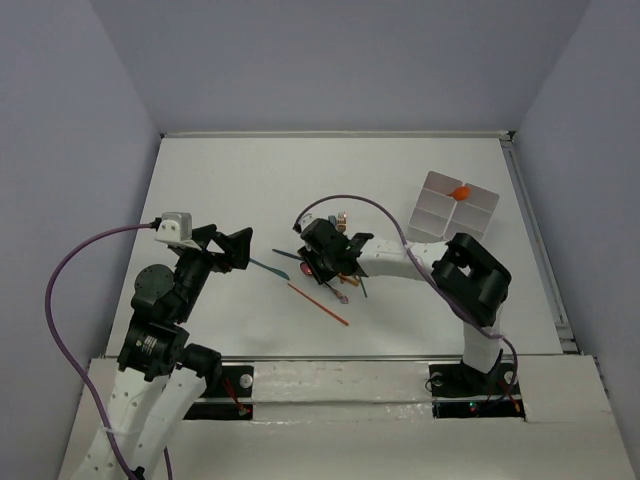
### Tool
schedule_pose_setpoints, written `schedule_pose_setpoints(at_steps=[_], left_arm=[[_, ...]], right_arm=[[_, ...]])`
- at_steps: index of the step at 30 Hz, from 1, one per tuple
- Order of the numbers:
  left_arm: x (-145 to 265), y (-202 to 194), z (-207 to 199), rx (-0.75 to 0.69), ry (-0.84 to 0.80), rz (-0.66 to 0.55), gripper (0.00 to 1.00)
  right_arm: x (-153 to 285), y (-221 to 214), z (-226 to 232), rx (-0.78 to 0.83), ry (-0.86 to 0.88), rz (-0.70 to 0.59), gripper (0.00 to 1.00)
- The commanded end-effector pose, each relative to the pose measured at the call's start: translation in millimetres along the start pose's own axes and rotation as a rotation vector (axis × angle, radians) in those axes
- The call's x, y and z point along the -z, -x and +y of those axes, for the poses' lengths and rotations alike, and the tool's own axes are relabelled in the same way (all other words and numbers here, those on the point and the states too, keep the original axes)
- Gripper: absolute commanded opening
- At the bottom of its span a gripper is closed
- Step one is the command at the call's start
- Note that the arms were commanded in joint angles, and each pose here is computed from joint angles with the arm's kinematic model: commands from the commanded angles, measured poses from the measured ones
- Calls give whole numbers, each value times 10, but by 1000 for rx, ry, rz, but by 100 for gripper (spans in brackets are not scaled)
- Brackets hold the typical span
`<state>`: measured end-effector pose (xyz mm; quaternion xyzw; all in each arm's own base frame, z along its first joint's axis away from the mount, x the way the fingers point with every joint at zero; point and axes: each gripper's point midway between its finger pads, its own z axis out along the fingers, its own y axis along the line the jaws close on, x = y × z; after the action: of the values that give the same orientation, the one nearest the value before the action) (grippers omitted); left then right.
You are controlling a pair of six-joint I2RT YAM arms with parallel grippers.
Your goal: Sort the eating utensils into containers
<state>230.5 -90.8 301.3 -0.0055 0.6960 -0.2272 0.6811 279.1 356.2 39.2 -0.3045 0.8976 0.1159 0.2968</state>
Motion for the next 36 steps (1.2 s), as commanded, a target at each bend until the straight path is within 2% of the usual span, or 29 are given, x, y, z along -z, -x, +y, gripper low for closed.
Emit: schedule_pose_setpoints(at_steps=[1,9,13,17,24,27,32,33,36], left_arm=[[40,271,-101,-5,-35,-78,99],[43,277,-106,-5,-37,-80,99],[44,273,-107,-5,-38,-78,99],[43,277,-109,-5,-39,-80,99],[50,281,-116,-5,-42,-81,99],[54,284,-120,-4,-44,-82,99],[56,281,-128,-4,-49,-82,99],[62,288,-130,-4,-50,-85,99],[70,301,-134,-6,-52,-90,99]], right_arm=[[-45,2,104,11,16,25,39],[-160,-80,158,27,0,55,35],[-144,-41,159,30,-21,41,11],[24,121,219,14,17,-12,7],[642,790,207,-26,35,-262,7],[947,1097,-51,-56,-52,-388,7],[1527,1542,-1190,-240,-267,-644,7],[1827,1652,-1583,-304,-332,-761,7],[2367,1767,-2151,-392,-463,-960,7]])
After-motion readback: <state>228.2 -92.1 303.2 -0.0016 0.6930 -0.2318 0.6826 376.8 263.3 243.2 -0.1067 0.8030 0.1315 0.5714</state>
